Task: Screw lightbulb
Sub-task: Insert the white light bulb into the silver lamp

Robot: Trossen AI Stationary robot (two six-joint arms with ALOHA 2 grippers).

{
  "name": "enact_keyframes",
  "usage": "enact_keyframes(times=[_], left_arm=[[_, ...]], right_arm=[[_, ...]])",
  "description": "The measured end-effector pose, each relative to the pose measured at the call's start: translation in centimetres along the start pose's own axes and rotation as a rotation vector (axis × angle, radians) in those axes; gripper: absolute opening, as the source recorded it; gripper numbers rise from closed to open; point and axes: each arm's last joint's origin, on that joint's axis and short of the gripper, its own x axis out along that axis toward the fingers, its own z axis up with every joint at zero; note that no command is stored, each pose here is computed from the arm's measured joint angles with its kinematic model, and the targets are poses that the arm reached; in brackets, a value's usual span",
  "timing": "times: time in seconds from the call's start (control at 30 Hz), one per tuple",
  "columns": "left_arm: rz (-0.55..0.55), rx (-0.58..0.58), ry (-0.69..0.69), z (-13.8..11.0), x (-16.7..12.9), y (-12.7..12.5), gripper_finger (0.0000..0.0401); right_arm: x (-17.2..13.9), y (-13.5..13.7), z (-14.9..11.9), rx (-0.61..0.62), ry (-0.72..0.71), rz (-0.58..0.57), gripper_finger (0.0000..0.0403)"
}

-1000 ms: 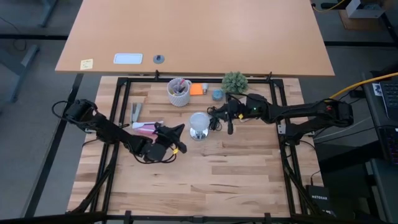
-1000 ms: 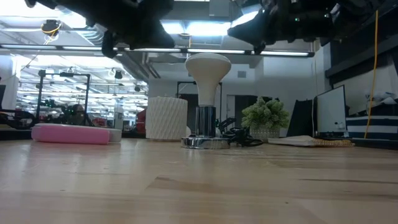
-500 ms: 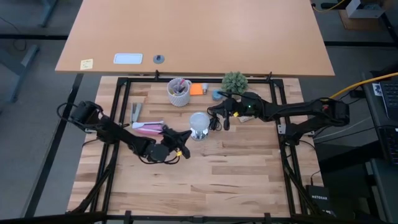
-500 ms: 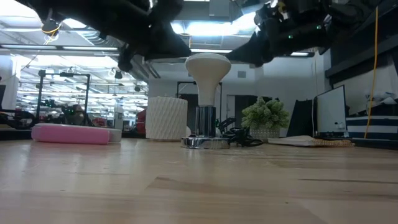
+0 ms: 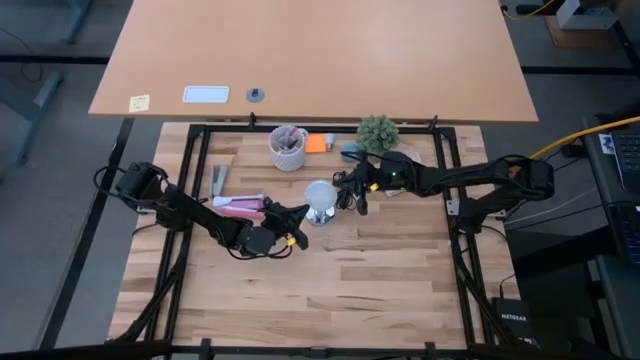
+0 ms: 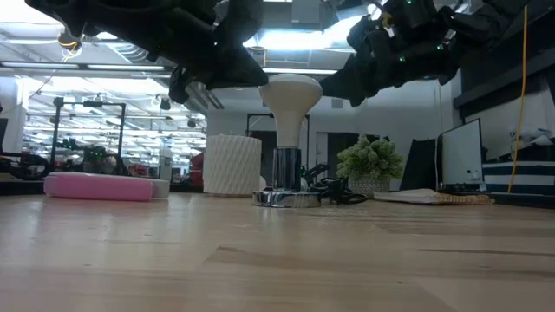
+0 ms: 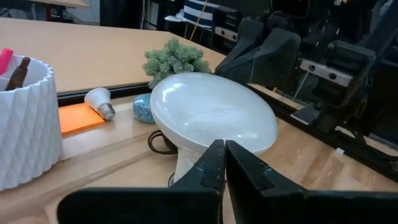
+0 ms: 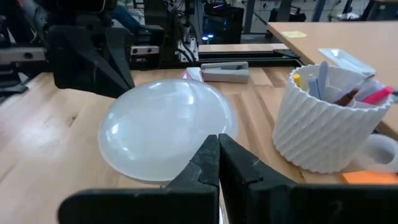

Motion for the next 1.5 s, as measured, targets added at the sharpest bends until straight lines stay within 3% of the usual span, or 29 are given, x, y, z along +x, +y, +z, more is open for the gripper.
enact_keyframes(times=[0.3,0.73,1.03,1.27,1.5], left_arm=[[0.046,0.006,-0.013,0.2,0.7,0.5,0.0005],[0.155,0.011,-0.048,0.1,1.1,1.2,0.0005],[0.164,0.018,-0.052,0.2,1.2,1.3,0.0005],[0.195,0.05,-0.107,1.3,-1.3,0.3,0.0005],[0.064,0.018,-0.069,1.3,-3.2,-0.8,0.0005]], right_arm=[[0.0,0.1,-0.2,0.064,0.024,0.043,0.0003],[-0.1,0.9,-0.2,0.145,0.03,0.275,0.0003],[0.0,0.5,0.3,0.127,-0.022,0.193,0.0003],[-0.7,0.6,1.6,0.067,-0.104,0.17,0.0003],[-1.7,0.3,2.7,-0.04,-0.156,0.024,0.0003]])
